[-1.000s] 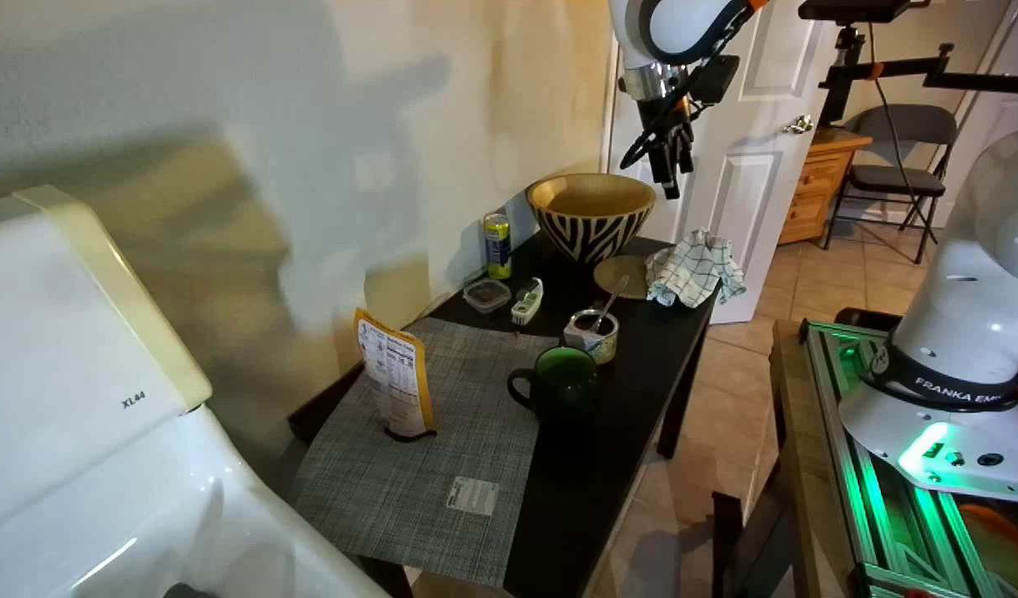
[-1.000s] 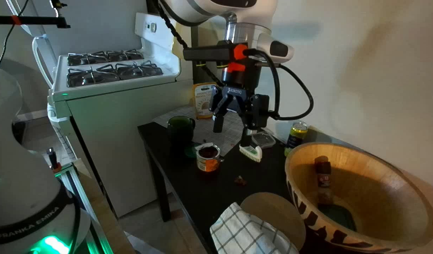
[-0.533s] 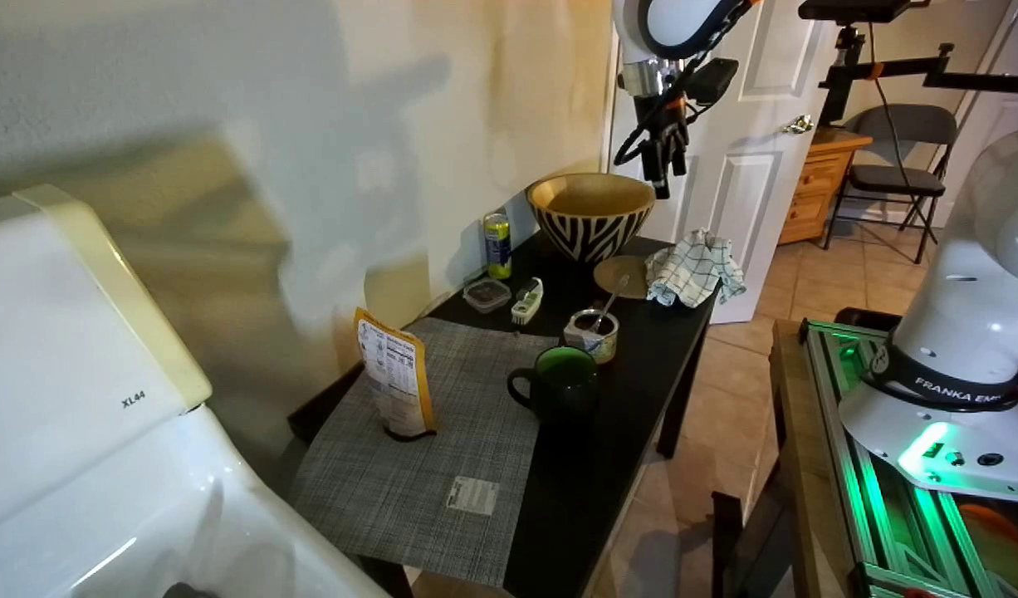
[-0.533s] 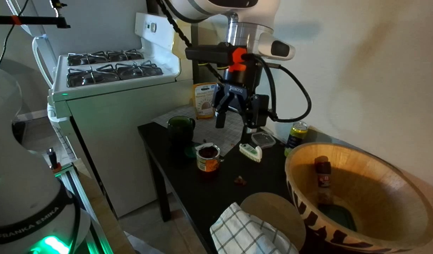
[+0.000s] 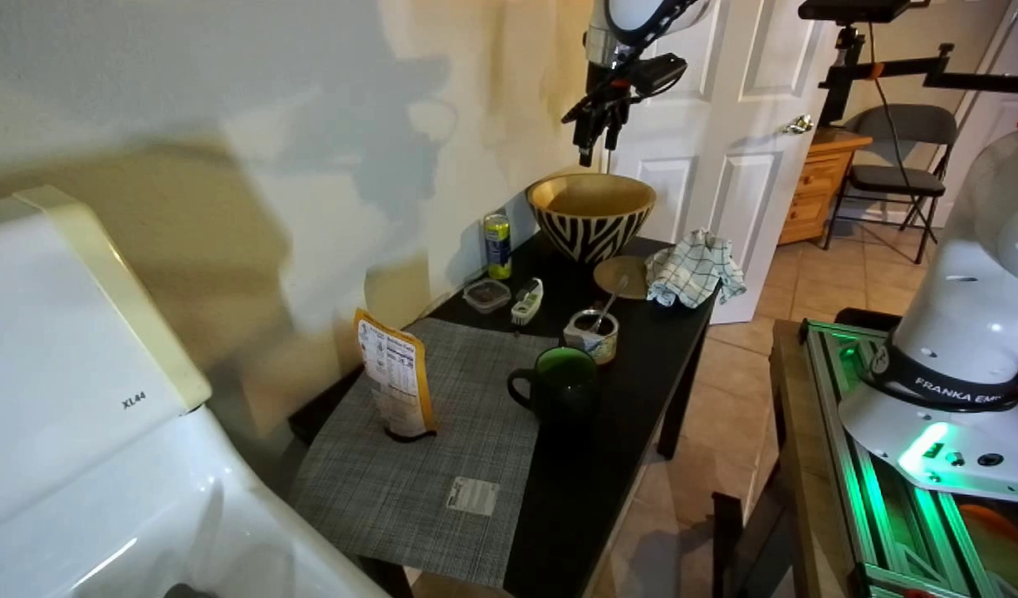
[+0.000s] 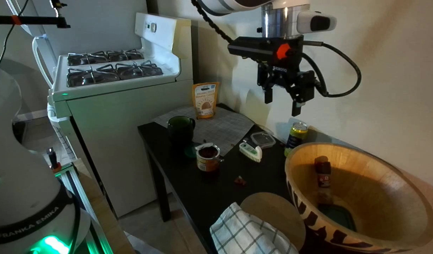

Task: Put the can in the cup

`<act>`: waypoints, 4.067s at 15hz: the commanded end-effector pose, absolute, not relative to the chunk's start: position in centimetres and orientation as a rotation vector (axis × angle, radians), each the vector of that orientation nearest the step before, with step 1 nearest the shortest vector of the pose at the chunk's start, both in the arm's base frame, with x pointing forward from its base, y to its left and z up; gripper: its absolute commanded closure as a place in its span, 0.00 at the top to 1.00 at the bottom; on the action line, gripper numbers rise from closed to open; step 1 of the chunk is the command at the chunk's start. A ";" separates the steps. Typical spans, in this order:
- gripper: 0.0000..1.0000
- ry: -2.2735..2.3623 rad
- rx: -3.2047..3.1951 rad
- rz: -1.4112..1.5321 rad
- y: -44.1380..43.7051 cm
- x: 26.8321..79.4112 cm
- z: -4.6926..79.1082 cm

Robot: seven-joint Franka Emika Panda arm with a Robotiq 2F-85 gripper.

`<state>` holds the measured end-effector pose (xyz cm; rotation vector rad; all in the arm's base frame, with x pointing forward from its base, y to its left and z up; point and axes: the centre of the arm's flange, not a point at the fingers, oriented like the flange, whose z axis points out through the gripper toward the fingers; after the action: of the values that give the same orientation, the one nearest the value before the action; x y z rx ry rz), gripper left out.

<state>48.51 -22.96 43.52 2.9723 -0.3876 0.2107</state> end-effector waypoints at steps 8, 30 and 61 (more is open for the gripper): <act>1.00 -0.418 3.084 0.356 -23.1 54.9 39.3; 1.00 -0.284 2.936 0.746 -22.8 62.5 29.9; 0.38 -0.086 2.948 0.771 -18.2 58.8 30.2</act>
<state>63.89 -20.32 26.77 2.9685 -0.1837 0.7501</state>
